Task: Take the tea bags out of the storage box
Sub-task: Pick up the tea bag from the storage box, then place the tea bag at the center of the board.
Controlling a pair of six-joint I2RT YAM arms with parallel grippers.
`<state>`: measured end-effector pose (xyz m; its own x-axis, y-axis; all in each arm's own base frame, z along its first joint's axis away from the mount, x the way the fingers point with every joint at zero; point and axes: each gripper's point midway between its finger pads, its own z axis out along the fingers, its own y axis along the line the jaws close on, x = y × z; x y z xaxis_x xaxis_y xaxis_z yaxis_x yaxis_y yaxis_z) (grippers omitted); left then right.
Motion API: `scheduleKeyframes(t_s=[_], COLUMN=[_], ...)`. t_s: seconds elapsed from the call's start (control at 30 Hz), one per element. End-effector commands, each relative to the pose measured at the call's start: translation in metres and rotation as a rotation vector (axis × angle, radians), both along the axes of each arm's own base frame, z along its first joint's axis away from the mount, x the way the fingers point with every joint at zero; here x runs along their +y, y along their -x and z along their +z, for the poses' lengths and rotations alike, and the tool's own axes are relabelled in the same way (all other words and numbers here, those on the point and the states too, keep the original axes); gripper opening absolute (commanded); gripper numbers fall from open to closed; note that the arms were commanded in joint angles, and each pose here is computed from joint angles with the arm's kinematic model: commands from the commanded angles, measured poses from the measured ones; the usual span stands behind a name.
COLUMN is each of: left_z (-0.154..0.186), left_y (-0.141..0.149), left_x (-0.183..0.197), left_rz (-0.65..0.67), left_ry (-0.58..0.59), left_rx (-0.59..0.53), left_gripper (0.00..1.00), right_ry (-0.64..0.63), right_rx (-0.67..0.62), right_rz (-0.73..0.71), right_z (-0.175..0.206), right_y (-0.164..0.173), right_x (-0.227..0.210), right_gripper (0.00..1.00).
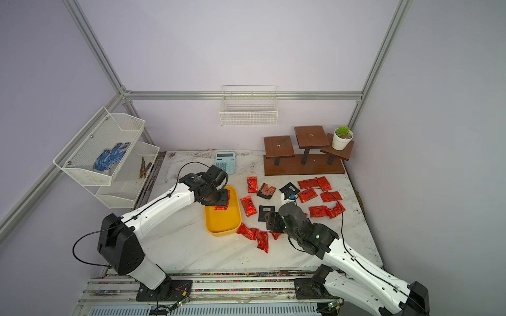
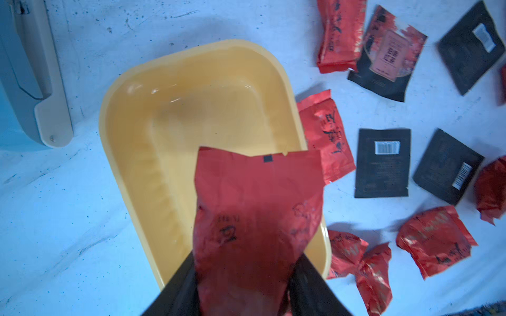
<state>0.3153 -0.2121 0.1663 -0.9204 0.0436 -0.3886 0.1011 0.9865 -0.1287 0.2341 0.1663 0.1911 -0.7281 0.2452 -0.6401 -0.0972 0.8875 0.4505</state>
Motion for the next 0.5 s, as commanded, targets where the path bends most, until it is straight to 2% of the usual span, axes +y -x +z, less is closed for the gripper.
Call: scheduleKeyframes(t_s=[0.0, 0.13, 0.27, 0.47], left_z=[0.029, 0.036, 0.029, 0.002], left_y=[0.018, 0.036, 0.052, 0.072], left_x=[-0.024, -0.065, -0.113, -0.18], left_rz=[-0.07, -0.148, -0.237, -0.358], left_ry=[0.064, 0.111, 0.148, 0.167], left_rx=[-0.026, -0.028, -0.008, 0.038], left_gripper=[0.5, 0.51, 0.51, 0.51], right_ry=[-0.064, -0.101, -0.156, -0.27], right_rx=[-0.025, -0.032, -0.069, -0.198], right_rz=[0.009, -0.051, -0.128, -0.232], right_z=[0.016, 0.029, 0.05, 0.112], right_y=[-0.004, -0.01, -0.011, 0.003], right_x=[-0.007, -0.028, -0.052, -0.082], right_gripper=[0.75, 0.75, 0.75, 0.75])
